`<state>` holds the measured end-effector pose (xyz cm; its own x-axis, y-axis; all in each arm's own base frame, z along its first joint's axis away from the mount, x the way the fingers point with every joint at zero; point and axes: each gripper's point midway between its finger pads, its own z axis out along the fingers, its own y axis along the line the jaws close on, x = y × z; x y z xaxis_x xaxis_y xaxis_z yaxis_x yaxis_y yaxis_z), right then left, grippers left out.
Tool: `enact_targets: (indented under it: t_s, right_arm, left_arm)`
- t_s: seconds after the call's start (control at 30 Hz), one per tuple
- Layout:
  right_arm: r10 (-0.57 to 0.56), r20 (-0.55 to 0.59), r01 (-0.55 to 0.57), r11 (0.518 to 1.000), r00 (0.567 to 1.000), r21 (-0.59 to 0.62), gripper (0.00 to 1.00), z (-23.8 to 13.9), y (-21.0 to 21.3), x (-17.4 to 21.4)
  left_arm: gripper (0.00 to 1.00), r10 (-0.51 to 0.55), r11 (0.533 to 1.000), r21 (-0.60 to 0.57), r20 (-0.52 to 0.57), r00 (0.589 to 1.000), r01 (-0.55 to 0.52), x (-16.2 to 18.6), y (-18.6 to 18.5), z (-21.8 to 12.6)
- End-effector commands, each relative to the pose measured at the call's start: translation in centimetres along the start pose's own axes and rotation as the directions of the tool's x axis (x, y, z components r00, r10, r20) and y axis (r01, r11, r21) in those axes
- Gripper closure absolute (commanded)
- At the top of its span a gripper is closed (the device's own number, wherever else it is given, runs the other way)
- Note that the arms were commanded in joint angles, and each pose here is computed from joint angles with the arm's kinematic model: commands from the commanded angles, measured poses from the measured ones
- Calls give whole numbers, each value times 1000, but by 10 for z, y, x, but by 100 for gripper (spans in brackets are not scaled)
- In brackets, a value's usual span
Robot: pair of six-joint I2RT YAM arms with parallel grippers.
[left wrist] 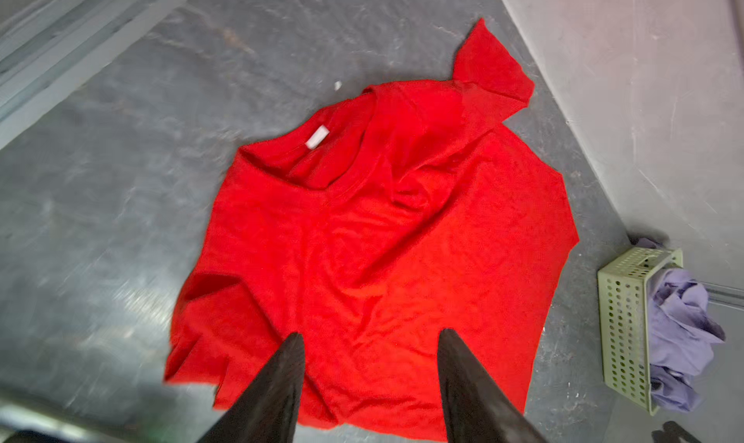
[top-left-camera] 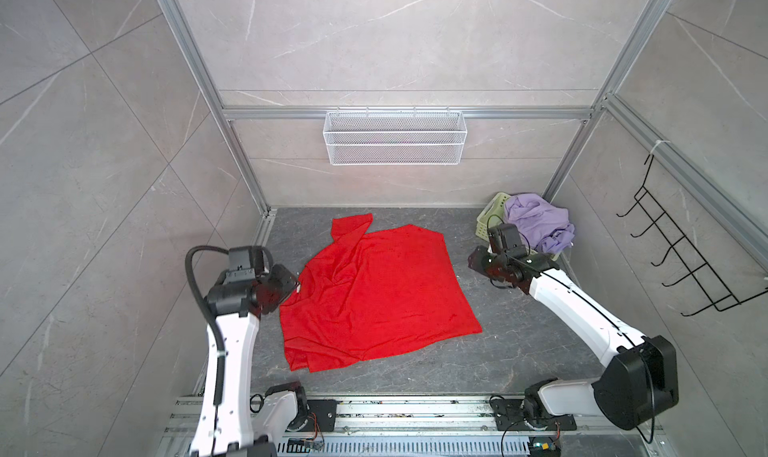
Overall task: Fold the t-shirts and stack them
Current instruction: 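Release the shirt and move both grippers to its far corners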
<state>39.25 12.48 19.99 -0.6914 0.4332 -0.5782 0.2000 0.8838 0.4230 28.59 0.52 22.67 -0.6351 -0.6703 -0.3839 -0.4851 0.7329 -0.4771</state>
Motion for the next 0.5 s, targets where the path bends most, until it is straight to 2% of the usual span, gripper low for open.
enact_targets:
  t_s: [0.0,0.1,0.23,0.47]
  right_arm:
    - [39,29,-36,994,999,-103,55,40,34,-19]
    - [87,18,-81,972,996,-219,55,75,70,-32]
    - [110,-35,-116,947,993,-298,55,127,106,-40]
    - [168,-135,-204,918,977,-341,56,208,131,-30]
  left_arm:
    - [43,113,975,188,26,993,-116,-28,-52,31]
    - [43,172,954,249,-10,985,-164,-36,-80,64]
    - [40,228,942,275,-110,968,-191,-35,-104,127]
    - [40,159,965,239,-193,968,-111,-44,-110,217]
